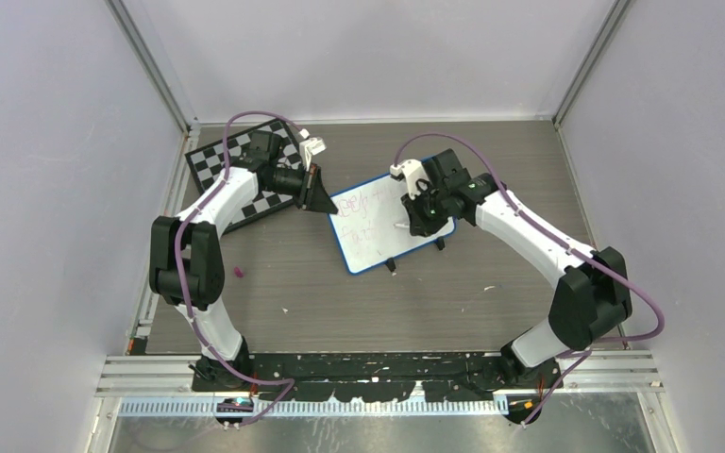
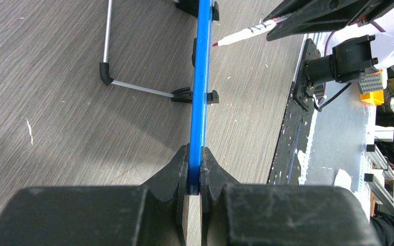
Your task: Write a sentence on the whiteboard
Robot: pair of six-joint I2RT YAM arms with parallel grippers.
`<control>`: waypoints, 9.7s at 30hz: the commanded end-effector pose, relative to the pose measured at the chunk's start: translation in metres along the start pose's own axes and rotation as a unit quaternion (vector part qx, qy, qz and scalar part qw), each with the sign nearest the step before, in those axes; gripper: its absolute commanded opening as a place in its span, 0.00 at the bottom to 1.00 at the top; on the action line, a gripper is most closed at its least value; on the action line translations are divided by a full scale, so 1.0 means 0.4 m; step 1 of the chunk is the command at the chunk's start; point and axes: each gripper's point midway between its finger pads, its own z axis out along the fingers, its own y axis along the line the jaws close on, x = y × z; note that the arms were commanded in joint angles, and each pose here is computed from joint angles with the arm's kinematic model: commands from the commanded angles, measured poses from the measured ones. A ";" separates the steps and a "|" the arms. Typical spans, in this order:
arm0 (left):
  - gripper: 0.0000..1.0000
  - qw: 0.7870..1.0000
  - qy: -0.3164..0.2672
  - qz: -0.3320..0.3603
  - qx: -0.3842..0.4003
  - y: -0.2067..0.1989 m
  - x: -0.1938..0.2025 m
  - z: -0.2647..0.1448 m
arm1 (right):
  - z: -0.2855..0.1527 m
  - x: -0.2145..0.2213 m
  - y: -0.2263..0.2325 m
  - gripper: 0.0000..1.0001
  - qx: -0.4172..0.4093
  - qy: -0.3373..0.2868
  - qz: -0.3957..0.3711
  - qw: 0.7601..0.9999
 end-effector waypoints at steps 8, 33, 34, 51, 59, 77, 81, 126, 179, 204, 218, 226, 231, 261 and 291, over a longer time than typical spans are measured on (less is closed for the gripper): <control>0.00 1.000 0.008 0.014 -0.014 0.009 0.001 0.006 | -0.069 -0.080 -0.030 0.00 0.019 -0.057 -0.009 0.998; 0.00 1.000 0.010 0.013 -0.015 0.013 0.006 0.007 | -0.047 -0.070 -0.116 0.00 0.091 -0.041 0.003 0.995; 0.00 1.000 0.010 0.013 -0.015 0.013 0.005 0.007 | -0.050 -0.069 -0.121 0.00 0.094 -0.041 0.004 0.995; 0.00 1.000 0.010 0.014 -0.016 0.012 0.003 0.006 | -0.094 -0.104 -0.071 0.00 0.038 -0.075 -0.002 0.996; 0.00 1.000 0.011 0.015 -0.017 0.012 0.006 0.005 | -0.066 -0.122 -0.079 0.00 0.035 -0.072 0.002 0.997; 0.00 1.000 0.013 0.014 -0.017 0.018 0.009 0.009 | -0.031 -0.026 -0.074 0.00 0.032 -0.025 0.005 0.999; 0.00 1.000 0.013 0.014 -0.018 0.018 0.009 0.009 | -0.032 -0.016 -0.077 0.00 0.036 -0.019 0.001 0.999; 0.00 1.000 0.012 0.012 -0.017 0.019 0.007 0.010 | -0.040 0.012 -0.114 0.00 0.063 -0.004 0.000 0.998; 0.00 1.000 0.014 0.013 -0.019 0.022 0.008 0.010 | -0.048 -0.018 -0.162 0.00 0.075 -0.014 0.016 0.997; 0.00 1.000 0.015 0.013 -0.019 0.021 0.012 0.009 | -0.095 -0.053 -0.203 0.00 0.115 -0.042 0.015 0.992; 0.00 1.000 0.015 0.013 -0.019 0.023 0.009 0.010 | -0.087 -0.081 -0.174 0.00 0.098 -0.051 0.009 0.994; 0.00 1.000 0.014 0.015 -0.019 0.022 0.007 0.009 | -0.077 -0.077 -0.147 0.00 0.087 -0.045 0.001 0.995; 0.00 1.000 0.015 0.013 -0.019 0.022 0.009 0.010 | -0.087 -0.070 -0.151 0.00 0.093 -0.045 -0.001 0.995; 0.00 1.000 0.015 0.013 -0.019 0.023 0.007 0.010 | -0.068 0.009 -0.189 0.00 0.096 -0.010 0.019 0.995; 0.00 1.000 0.015 0.013 -0.021 0.024 0.008 0.009 | -0.084 -0.010 -0.246 0.00 0.133 -0.018 0.023 0.991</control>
